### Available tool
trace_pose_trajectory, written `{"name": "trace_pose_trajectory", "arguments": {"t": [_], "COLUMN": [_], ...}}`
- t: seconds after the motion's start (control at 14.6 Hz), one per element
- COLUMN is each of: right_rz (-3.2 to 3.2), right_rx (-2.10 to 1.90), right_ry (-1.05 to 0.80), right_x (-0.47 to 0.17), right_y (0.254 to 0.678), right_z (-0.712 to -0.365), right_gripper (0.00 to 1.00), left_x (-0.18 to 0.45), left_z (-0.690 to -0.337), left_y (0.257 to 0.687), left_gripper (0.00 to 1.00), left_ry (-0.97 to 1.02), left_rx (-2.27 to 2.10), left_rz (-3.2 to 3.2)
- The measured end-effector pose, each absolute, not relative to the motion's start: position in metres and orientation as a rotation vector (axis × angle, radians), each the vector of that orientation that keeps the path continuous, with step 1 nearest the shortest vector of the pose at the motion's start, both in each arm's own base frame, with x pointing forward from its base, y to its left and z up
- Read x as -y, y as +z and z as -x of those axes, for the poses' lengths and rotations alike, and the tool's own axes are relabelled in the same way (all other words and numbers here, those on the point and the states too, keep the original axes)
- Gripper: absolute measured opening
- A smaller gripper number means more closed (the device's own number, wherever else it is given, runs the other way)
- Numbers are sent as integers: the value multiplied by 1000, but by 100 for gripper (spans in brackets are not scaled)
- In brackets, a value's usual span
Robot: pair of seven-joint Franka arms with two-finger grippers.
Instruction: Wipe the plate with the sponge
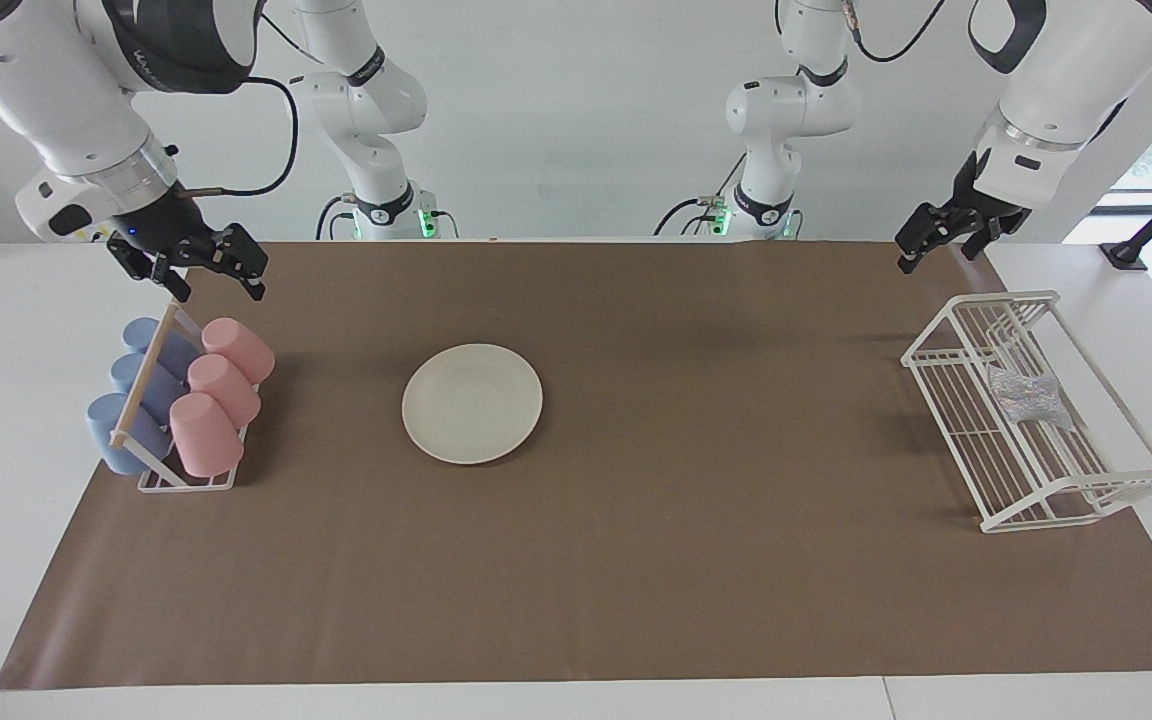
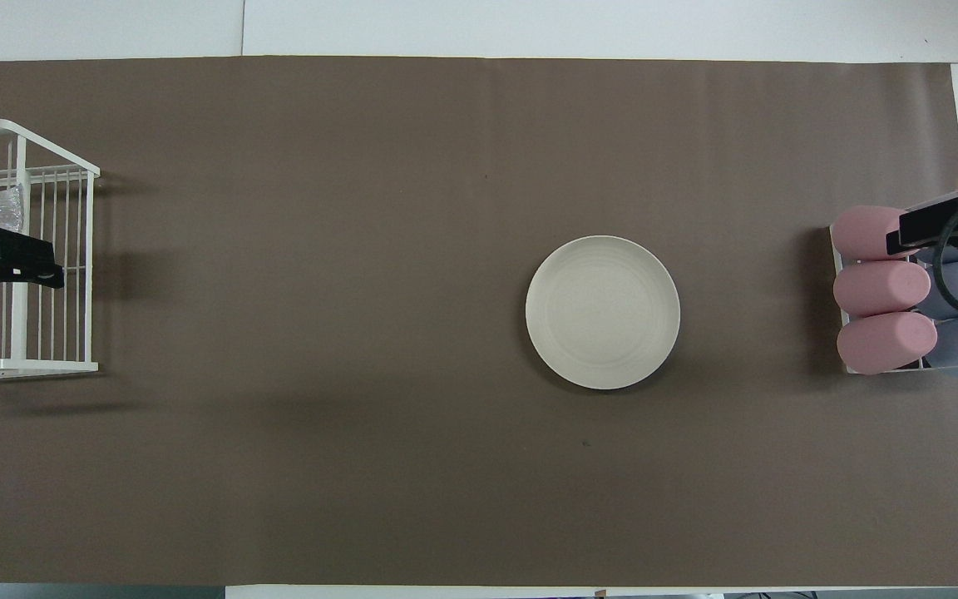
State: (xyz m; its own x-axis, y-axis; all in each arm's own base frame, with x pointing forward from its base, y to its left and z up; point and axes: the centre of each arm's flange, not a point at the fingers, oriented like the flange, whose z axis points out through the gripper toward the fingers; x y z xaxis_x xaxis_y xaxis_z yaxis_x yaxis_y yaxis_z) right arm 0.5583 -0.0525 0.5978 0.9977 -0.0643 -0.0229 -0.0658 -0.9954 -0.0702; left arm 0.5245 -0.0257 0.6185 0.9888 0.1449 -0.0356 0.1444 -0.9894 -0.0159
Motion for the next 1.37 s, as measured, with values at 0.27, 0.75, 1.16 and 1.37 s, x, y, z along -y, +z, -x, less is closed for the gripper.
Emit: {"name": "trace_pose_trajectory", "arguments": {"t": [0.27, 0.75, 1.16, 1.37], "right_rz": [3069, 3069, 3069, 3069], "right_rx": [-100, -100, -100, -100], "right_ry": [32, 32, 32, 32], "right_x": [53, 52, 52, 52], "right_y": [598, 598, 598, 598], "right_z": [-558, -558, -558, -558], "right_gripper": [100, 100, 100, 100], "left_x": [26, 27, 21, 28], "left_z": [-525, -525, -529, -543], "left_y": [618, 618, 614, 589], "left_gripper": [100, 100, 100, 100], "left_ry": [57, 55, 15, 8], "left_rx": [226, 247, 308, 221], "left_rz": [3120, 3118, 3035, 2876]}}
